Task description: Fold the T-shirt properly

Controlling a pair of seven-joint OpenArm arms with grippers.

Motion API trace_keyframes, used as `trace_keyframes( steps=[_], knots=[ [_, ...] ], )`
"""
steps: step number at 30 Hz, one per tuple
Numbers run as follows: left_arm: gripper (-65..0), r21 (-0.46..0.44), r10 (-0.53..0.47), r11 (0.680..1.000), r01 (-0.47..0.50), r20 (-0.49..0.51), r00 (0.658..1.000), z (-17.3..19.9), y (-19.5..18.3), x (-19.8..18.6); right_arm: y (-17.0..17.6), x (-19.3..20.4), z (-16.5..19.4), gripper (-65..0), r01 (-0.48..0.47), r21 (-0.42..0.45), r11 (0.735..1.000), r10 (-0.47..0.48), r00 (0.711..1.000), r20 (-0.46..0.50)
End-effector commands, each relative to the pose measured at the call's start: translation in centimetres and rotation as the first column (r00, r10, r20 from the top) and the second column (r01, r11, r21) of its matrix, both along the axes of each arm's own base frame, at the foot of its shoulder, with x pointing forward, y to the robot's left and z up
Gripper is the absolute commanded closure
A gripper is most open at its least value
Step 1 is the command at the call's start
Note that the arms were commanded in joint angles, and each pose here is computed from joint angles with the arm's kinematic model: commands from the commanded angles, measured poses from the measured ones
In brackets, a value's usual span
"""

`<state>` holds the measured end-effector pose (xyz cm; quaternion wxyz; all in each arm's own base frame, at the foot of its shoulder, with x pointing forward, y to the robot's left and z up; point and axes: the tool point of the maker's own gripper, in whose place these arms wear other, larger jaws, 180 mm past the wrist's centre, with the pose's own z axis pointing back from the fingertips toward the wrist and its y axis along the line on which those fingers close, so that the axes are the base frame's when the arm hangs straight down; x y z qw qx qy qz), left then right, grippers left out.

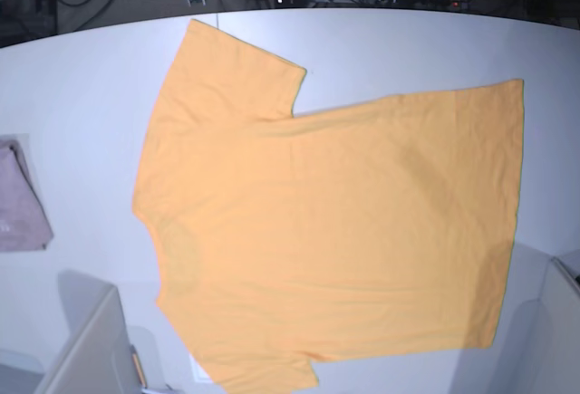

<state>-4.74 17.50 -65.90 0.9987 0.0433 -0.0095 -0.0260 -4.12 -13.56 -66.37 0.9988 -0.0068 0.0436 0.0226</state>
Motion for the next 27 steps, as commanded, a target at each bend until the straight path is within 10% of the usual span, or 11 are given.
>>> trace_keyframes(
  steps=[1,27],
  knots=[
    [0.0,-0.005,-0.001,1.000,0.001,-0.009,1.000,0.1,-0.4,-0.9,-0.2,-0.9,0.1,0.0,0.002,0.001,1.000,-0.001,1.000,-0.018],
    [0.0,0.019,-0.027,0.999,0.026,0.068,0.997,1.9,1.8,-6.7,-2.8,-6.5,1.1,0.0,-0.004,-0.037,0.999,0.002,0.998,-0.058]
  ],
)
